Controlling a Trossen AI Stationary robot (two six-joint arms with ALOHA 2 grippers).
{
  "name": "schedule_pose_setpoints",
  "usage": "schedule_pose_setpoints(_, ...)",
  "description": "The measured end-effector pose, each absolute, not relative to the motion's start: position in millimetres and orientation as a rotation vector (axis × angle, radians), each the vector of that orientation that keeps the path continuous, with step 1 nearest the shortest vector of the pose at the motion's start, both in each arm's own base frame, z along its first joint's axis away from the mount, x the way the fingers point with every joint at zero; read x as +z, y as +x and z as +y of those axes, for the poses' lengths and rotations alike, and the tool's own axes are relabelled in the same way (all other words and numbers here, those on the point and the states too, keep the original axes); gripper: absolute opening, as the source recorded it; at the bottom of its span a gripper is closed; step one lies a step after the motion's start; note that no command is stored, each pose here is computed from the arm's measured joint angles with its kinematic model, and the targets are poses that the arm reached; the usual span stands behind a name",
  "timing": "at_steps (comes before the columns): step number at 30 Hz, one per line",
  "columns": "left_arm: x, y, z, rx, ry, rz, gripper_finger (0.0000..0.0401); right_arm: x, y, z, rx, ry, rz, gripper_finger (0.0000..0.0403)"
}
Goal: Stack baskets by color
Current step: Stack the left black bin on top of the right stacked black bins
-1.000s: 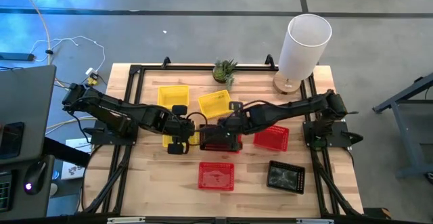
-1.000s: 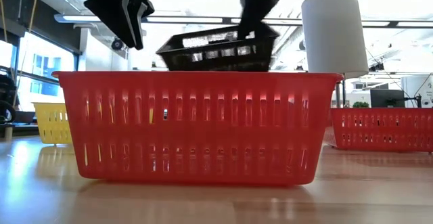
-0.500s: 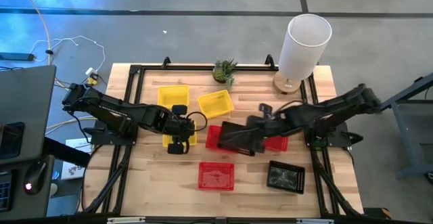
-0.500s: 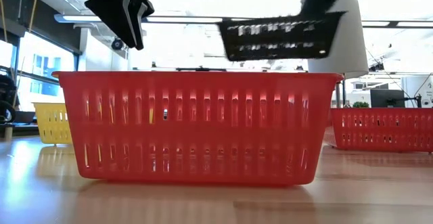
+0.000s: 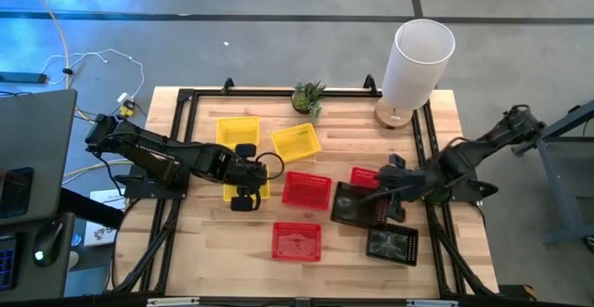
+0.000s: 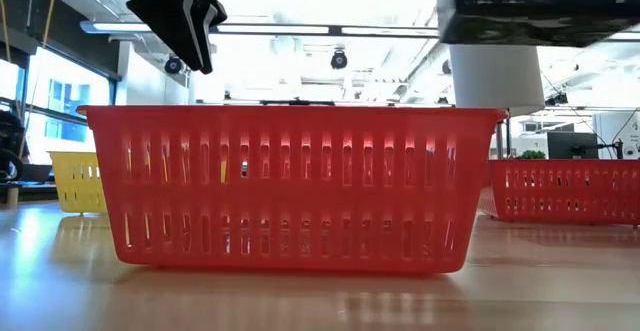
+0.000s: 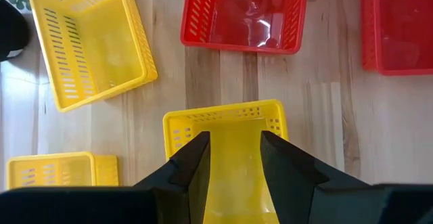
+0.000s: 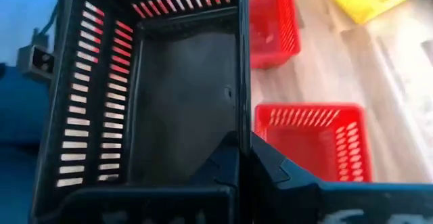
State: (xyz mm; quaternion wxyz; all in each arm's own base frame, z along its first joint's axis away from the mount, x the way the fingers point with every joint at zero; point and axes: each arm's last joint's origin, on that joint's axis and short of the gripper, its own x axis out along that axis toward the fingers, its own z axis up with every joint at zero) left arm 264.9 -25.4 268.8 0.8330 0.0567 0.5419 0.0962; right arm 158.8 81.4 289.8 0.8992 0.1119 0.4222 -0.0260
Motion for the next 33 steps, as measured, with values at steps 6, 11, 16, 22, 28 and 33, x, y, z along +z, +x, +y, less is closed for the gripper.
schedule_pose_setpoints(6, 269, 265, -25, 0.207, 0.116, 1.148, 0.0115, 277, 135, 88, -0.013, 0.321, 0.881, 0.0000)
schedule_pose_setpoints(11, 269, 265, -25, 0.220, 0.095, 1.145, 0.0115, 269, 124, 100, 0.017, 0.388, 0.907, 0.0000)
schedule_pose_setpoints(16, 269, 266, -25, 0.219, 0.096, 1.139, 0.0115, 255, 112, 111, 0.016, 0.439, 0.950, 0.0000)
schedule_pose_setpoints(22, 271, 269, -26, 0.217, 0.087, 1.100, 0.0115, 247, 98, 121, 0.007, 0.455, 0.950, 0.0000)
schedule_pose_setpoints(28, 271, 270, -26, 0.217, 0.085, 1.091, 0.0115, 245, 85, 127, 0.001, 0.505, 0.982, 0.0000)
schedule_pose_setpoints(33, 271, 271, -26, 0.218, 0.081, 1.082, 0.0115, 240, 75, 127, -0.061, 0.522, 1.061, 0.0000)
